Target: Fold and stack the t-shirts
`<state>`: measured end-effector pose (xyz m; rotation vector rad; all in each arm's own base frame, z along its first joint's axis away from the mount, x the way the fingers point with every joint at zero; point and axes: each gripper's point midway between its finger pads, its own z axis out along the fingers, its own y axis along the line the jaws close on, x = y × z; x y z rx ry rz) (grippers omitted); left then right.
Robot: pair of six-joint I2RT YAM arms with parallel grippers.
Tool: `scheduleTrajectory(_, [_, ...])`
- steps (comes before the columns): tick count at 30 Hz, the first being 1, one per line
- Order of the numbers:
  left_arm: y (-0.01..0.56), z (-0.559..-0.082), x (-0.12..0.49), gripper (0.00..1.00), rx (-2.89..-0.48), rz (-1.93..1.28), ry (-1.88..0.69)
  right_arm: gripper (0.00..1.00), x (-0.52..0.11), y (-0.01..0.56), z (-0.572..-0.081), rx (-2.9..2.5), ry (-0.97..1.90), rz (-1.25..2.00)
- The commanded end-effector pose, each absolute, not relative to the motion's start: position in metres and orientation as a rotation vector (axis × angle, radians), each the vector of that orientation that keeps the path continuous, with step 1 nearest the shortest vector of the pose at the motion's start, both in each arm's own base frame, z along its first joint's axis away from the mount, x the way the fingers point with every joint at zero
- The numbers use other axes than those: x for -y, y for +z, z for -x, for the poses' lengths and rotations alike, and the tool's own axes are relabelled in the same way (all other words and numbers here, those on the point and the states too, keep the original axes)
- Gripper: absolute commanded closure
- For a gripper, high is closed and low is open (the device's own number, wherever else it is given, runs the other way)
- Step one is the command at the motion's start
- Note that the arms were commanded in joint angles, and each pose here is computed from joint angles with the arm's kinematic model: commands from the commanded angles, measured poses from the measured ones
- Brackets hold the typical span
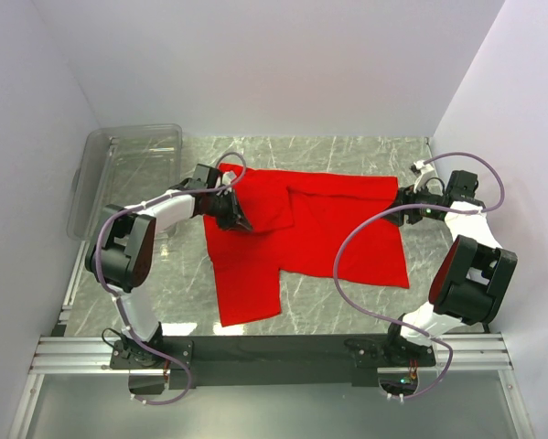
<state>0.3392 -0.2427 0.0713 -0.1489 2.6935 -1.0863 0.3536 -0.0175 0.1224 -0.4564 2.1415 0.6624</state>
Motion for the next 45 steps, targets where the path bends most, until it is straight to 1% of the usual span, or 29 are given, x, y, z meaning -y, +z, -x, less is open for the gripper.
scheduleTrajectory(1, [0.088,-0.336,0.247,0.99,-2.655,0.101,-1.151,0.33,0.018,0.133,-0.355,-2.099,0.643,0.473])
scheduleTrajectory(6, [0.079,-0.331,0.245,0.98,-2.694,0.091,-1.138,0.33,0.018,0.133,-0.355,-2.098,0.643,0.476])
scheduleTrajectory(14, [0.083,-0.329,0.24,0.99,-2.694,0.095,-1.141,0.33,0.018,0.132,-0.355,-2.101,0.644,0.473])
scheduleTrajectory(17, [0.079,-0.33,0.237,0.9,-2.704,0.108,-1.12,0.33,0.017,0.131,-0.354,-2.099,0.648,0.473])
scheduleTrajectory(19, [0.08,-0.334,0.233,0.89,-2.7,0.117,-1.082,0.33,0.016,0.131,-0.354,-2.1,0.649,0.476])
scheduleTrajectory(21, [0.086,-0.342,0.225,0.72,-2.684,0.13,-0.991,0.33,0.017,0.131,-0.354,-2.098,0.642,0.481])
scheduleTrajectory(23, [0.102,-0.359,0.202,0.58,-2.599,0.138,-0.791,0.33,0.016,0.132,-0.352,-2.095,0.641,0.492])
scheduleTrajectory(24, [0.112,-0.364,0.195,0.45,-2.56,0.122,-0.733,0.32,0.016,0.13,-0.352,-2.097,0.638,0.496])
scheduleTrajectory(26, [0.139,-0.372,0.183,0.32,-2.46,0.068,-0.648,0.32,0.015,0.132,-0.352,-2.093,0.622,0.516])
scheduleTrajectory(31, [0.169,-0.375,0.176,0.31,-2.355,-0.006,-0.611,0.33,0.01,0.131,-0.351,-2.099,0.604,0.559])
scheduleTrajectory(35, [0.182,-0.381,0.159,0.3,-2.27,0.079,-0.522,0.32,0.004,0.13,-0.346,-2.092,0.55,0.665])
scheduleTrajectory(36, [0.177,-0.381,0.153,0.28,-2.266,0.111,-0.499,0.32,0.004,0.127,-0.344,-2.099,0.526,0.692])
scheduleTrajectory(37, [0.185,-0.382,0.152,0.27,-2.226,0.126,-0.51,0.32,-0.002,0.126,-0.339,-2.099,0.525,0.729])
scheduleTrajectory(41, [0.182,-0.377,0.148,0.26,-2.206,0.197,-0.537,0.32,-0.008,0.13,-0.331,-2.037,0.485,0.877])
scheduleTrajectory(45, [0.171,-0.369,0.138,0.26,-2.218,0.229,-0.498,0.32,-0.013,0.132,-0.322,-1.987,0.478,0.987])
